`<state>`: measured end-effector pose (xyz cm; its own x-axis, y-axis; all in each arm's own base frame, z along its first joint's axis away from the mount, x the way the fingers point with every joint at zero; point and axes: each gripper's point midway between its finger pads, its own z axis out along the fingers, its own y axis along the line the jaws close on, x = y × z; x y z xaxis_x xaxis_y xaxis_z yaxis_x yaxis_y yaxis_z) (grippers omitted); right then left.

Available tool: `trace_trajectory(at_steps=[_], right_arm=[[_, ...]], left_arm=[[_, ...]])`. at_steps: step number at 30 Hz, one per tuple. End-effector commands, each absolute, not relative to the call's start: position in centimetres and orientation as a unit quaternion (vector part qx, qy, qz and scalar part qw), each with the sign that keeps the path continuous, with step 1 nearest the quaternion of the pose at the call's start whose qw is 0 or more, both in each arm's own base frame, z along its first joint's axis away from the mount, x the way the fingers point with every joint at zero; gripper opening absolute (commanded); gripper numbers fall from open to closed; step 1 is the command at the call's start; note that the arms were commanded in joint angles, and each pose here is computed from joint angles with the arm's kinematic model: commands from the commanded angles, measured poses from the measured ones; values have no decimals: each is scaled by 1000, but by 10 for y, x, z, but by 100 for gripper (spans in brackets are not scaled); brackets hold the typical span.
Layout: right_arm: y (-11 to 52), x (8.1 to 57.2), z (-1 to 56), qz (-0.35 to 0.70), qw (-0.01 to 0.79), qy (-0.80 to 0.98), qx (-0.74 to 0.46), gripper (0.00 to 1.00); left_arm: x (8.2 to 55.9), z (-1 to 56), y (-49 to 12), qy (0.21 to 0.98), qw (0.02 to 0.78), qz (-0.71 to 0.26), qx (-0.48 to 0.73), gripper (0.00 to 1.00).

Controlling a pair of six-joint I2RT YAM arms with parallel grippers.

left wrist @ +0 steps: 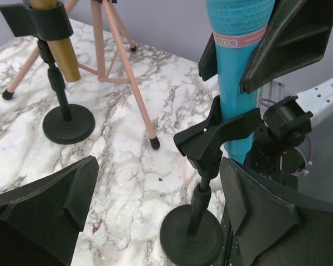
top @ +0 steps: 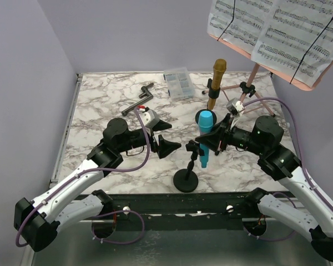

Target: Set up the instrument practice props

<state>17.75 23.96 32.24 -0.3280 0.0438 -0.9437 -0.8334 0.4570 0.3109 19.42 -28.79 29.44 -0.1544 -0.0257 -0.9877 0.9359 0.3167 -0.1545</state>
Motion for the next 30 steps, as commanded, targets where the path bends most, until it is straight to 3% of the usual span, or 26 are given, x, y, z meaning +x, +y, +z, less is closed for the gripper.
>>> trace_trajectory(at_steps=[1,2,13,23,30], right_arm=[[222,205,382,391,609,649,-235,6],[219,210,389,378,623,645,-232,1],[188,278,420,223,707,652,-162,0],[178,304,391,162,691,692,-132,1],[157,319,410,103,730,668,-100,1]], left_arm=[[208,307,-277,601,584,-423,345,99],[209,308,-276,601,587,-421,342,99],[211,309,-275,600,590,-424,336,99],[208,310,-276,596,586,-432,339,99],[209,309,-276,597,582,-437,337,99]])
